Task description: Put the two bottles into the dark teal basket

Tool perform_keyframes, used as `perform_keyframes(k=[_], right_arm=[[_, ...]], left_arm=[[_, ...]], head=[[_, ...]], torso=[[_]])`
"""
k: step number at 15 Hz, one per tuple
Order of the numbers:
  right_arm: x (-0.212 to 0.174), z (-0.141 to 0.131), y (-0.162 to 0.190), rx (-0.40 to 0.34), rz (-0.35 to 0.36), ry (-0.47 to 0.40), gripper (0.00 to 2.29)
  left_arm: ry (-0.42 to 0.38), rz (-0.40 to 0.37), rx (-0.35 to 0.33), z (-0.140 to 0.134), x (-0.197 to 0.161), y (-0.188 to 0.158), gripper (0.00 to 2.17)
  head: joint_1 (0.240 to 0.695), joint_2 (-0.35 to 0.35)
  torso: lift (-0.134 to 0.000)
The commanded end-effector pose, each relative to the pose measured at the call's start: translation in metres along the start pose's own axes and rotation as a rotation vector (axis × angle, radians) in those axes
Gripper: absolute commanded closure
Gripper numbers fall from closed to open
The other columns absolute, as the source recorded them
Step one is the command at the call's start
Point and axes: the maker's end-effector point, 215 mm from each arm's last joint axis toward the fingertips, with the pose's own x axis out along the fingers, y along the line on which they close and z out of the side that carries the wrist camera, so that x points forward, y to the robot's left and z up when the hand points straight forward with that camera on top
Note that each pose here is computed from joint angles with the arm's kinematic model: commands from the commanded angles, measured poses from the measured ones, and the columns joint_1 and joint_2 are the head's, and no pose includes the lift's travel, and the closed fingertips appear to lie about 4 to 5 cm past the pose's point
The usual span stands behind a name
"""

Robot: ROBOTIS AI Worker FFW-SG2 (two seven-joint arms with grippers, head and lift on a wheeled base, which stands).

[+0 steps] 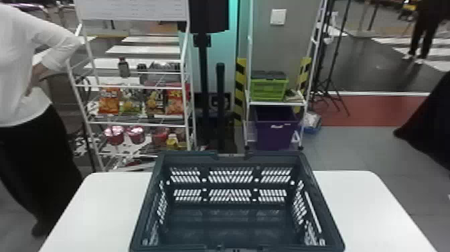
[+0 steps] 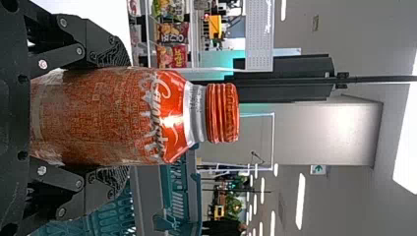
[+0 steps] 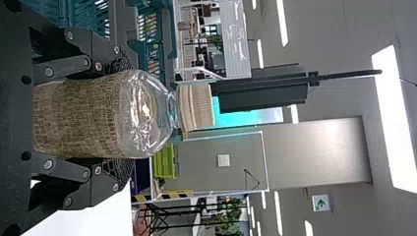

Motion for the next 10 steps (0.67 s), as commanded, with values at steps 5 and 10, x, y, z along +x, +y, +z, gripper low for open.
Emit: perform_keyframes(k=[5, 10], right_arm=[[0.006, 0.006, 0.000, 0.001, 0.001, -0.003, 1.54], [0.012, 0.003, 0.001, 0.003, 0.004, 0.014, 1.54]], left_arm=[[0.001, 0.004, -0.005, 0.000, 0.005, 0.001, 2.12], [0.000, 0.006, -0.008, 0.000, 0.010, 0.002, 2.12]], head=[[0.499, 0.000], [0.499, 0.000]], torso=[[0.000], [0.000]])
